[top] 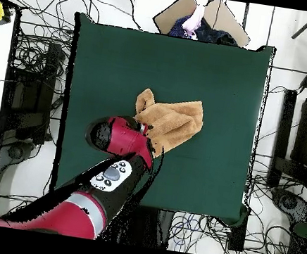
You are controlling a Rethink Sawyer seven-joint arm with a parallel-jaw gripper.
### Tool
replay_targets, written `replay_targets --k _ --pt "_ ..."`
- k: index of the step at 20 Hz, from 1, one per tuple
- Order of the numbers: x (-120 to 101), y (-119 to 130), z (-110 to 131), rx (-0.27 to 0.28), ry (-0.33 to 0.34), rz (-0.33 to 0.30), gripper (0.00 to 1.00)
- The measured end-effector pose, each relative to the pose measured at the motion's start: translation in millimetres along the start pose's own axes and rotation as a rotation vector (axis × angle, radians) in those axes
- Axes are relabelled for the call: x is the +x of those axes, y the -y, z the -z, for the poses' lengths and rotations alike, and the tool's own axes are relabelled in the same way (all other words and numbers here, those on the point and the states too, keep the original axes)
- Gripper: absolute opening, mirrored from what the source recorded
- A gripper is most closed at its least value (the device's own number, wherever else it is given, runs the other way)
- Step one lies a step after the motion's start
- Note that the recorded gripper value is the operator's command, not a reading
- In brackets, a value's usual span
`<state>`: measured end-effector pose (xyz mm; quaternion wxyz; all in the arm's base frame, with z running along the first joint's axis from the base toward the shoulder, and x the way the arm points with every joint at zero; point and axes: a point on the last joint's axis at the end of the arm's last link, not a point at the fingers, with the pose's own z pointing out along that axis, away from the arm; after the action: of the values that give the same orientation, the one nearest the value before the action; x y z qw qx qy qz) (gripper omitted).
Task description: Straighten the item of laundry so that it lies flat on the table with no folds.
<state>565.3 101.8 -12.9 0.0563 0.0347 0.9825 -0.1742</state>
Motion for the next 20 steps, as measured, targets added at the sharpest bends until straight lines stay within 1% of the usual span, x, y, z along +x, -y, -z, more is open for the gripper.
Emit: replay_targets --k 10,14,20 --pt "5 1 -22 0.023 0.042 0.001 1.0" --pt "6 2 -28 0.025 0.046 -0.004 1.0" --pt "5 3 -29 0.022 0.042 -0.017 1.0"
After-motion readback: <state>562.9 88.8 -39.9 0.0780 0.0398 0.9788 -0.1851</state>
